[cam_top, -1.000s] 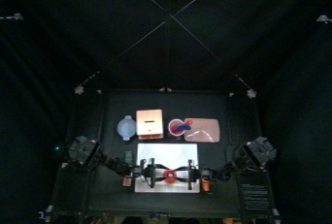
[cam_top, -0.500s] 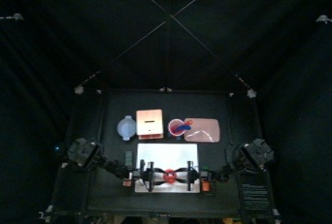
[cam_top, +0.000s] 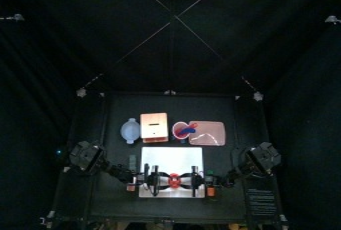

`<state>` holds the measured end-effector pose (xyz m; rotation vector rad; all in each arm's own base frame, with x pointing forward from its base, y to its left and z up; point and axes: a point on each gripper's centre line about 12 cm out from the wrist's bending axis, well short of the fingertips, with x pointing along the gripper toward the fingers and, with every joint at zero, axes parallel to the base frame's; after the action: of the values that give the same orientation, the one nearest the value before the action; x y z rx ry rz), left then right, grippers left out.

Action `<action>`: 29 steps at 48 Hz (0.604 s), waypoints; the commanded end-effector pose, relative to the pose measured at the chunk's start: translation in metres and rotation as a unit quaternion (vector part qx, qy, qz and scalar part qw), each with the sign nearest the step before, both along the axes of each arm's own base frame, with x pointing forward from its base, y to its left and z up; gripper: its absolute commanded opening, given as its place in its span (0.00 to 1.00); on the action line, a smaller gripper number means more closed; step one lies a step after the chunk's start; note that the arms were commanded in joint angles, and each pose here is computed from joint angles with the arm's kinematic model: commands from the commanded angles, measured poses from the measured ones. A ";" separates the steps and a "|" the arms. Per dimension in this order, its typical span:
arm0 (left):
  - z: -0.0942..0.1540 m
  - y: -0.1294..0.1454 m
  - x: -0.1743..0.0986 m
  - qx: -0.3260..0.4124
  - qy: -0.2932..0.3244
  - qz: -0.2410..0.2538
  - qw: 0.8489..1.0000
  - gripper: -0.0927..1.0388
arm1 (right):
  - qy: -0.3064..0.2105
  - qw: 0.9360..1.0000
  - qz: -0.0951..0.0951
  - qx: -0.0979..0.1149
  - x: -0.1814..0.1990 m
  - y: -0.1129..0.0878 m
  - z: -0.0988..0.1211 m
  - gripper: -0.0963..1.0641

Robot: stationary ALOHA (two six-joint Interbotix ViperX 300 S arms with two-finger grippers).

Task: Get the cutter from the drawer then cut the dough then place the extra dough in the bowl
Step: Cut the dough

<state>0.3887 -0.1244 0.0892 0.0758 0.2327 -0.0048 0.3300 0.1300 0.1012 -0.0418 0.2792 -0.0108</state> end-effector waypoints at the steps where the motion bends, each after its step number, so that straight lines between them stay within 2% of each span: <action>1: 0.011 -0.001 0.006 -0.007 -0.017 0.003 1.000 0.79 | -0.005 1.000 0.001 0.011 0.005 0.004 0.008 0.73; 7: 0.010 -0.001 0.006 -0.005 -0.016 0.002 1.000 0.79 | 0.001 1.000 -0.003 0.016 0.007 0.003 0.008 0.73; 18: 0.008 -0.001 0.006 -0.004 -0.006 -0.001 1.000 0.78 | 0.004 1.000 -0.002 0.011 0.005 0.002 0.008 0.72; 29: 0.007 -0.001 0.006 -0.002 -0.002 -0.001 1.000 0.68 | 0.005 1.000 -0.002 0.009 0.004 0.000 0.007 0.63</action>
<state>0.3890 -0.1247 0.0870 0.0819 0.2554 -0.0104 0.3324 0.1301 0.0988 -0.0351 0.3149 -0.0137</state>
